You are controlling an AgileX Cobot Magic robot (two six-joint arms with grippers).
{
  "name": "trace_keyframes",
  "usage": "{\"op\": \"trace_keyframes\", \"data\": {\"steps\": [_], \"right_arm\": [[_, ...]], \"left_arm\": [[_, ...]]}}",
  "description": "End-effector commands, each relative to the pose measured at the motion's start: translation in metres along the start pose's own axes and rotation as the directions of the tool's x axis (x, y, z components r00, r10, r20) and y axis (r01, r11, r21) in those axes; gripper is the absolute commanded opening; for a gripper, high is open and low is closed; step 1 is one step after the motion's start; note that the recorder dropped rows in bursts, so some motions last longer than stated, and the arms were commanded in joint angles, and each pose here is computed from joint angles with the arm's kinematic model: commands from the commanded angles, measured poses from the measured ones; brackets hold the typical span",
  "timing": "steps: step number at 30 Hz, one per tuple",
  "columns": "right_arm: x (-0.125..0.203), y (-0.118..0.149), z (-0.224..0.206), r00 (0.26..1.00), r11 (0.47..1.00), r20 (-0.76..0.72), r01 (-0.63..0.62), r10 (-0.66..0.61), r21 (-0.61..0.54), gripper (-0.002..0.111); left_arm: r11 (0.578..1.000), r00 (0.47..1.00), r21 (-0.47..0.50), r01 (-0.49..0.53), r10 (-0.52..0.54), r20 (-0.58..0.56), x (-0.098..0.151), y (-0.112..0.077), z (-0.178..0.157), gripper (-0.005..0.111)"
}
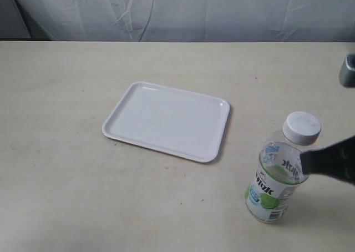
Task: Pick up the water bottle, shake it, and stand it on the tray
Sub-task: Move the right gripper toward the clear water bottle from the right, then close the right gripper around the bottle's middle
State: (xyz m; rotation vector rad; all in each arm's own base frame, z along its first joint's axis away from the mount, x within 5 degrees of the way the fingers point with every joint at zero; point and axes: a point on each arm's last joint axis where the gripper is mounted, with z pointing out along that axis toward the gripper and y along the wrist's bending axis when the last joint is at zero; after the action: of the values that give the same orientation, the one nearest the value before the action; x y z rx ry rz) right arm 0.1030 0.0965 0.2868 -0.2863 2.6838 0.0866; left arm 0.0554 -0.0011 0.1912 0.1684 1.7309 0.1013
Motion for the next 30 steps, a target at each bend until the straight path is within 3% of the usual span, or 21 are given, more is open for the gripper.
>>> {"op": "trace_keyframes", "data": {"steps": [1,7,16,18,20,21,23,24,30], "right_arm": [[0.034,-0.001,0.012,0.999,0.998,0.001,-0.051,0.051,-0.045,-0.001],[0.062,0.011,0.038,0.989,0.975,0.097,-0.086,0.108,-0.206,-0.001],[0.073,0.026,0.067,0.995,0.993,0.077,-0.051,0.059,-0.103,0.0],[0.073,0.028,0.069,0.996,0.996,0.073,-0.039,0.045,-0.085,0.014],[0.073,0.028,0.071,0.996,0.997,0.076,-0.031,0.037,-0.077,0.044],[0.072,0.028,0.07,0.996,0.997,0.084,-0.029,0.035,-0.077,0.071],[0.069,0.029,0.07,0.993,0.997,0.121,0.004,0.005,-0.076,0.1],[0.067,0.029,0.07,0.99,0.997,0.143,0.016,-0.004,-0.078,0.105],[0.053,0.03,0.068,0.954,0.996,0.298,0.055,-0.032,-0.067,0.104]], "left_arm": [[1.0,1.0,0.0,0.005,-0.005,0.008,0.0,0.0,0.0,0.0],[1.0,1.0,0.0,0.005,-0.005,0.008,0.0,0.0,0.0,0.0],[1.0,1.0,0.0,0.005,-0.005,0.008,0.0,0.0,0.0,0.0],[1.0,1.0,0.0,0.005,-0.005,0.008,0.0,0.0,0.0,0.0],[1.0,1.0,0.0,0.005,-0.005,0.008,0.0,0.0,0.0,0.0],[1.0,1.0,0.0,0.005,-0.005,0.008,0.0,0.0,0.0,0.0],[1.0,1.0,0.0,0.005,-0.005,0.008,0.0,0.0,0.0,0.0],[1.0,1.0,0.0,0.005,-0.005,0.008,0.0,0.0,0.0,0.0],[1.0,1.0,0.0,0.005,-0.005,0.008,0.0,0.0,0.0,0.0]]}}
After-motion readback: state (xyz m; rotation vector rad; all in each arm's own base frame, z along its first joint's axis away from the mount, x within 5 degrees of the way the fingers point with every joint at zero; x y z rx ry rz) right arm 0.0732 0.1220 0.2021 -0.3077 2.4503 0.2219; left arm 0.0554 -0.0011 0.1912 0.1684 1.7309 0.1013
